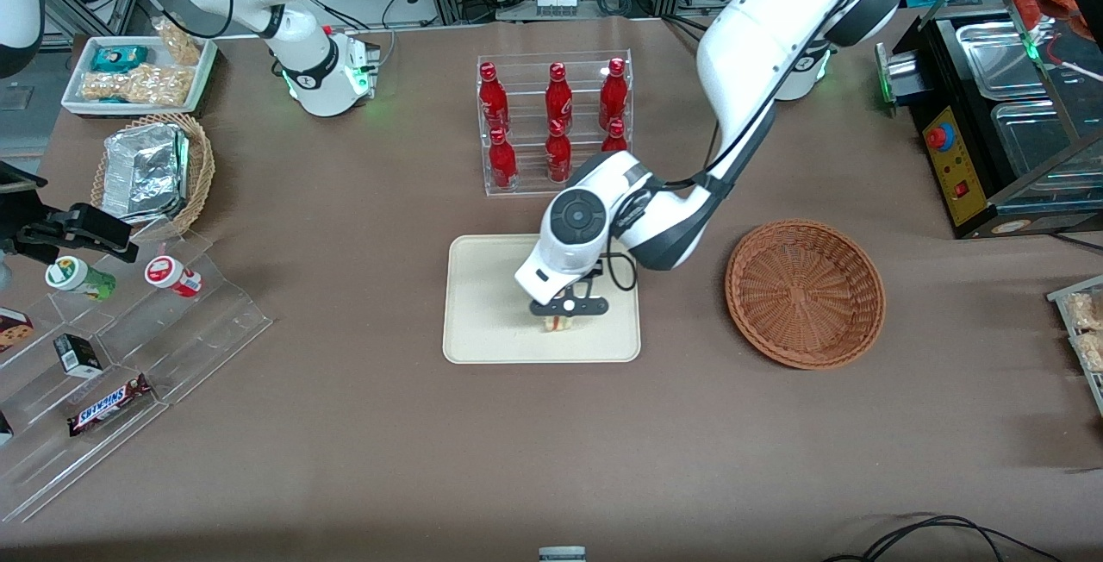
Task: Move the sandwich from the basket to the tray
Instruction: 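Lift the sandwich and carry it toward the cream tray, then lower the sandwich onto the tray and open the left gripper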
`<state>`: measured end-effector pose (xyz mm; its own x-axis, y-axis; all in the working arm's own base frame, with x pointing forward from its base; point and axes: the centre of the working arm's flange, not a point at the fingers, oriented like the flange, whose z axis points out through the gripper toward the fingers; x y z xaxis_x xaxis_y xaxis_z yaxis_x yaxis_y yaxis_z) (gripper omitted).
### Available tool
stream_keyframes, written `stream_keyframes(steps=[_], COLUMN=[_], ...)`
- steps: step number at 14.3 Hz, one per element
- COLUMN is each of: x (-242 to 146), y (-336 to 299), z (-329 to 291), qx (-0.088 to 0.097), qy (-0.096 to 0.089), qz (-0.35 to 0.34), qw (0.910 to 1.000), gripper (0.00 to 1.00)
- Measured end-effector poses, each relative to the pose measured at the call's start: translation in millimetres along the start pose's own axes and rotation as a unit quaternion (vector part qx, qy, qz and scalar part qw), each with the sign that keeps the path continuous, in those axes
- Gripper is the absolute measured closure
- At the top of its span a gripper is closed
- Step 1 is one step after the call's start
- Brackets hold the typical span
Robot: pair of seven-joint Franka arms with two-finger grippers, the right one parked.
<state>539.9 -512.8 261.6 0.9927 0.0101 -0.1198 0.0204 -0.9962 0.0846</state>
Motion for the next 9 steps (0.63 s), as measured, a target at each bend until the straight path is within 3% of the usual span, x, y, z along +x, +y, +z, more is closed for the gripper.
stream_keyframes(steps=[4,5,9], x=[11.2,12.3,15.4], y=[12.5,14.3,17.7], z=[10.7,11.3,4.5], qx=[0.008,0.009,0.005], qy=[0.019,0.024,0.034], qz=[-0.021,-0.023,-0.029], qw=[0.9996,0.9994,0.999], gripper=[0.83,0.78,0.39])
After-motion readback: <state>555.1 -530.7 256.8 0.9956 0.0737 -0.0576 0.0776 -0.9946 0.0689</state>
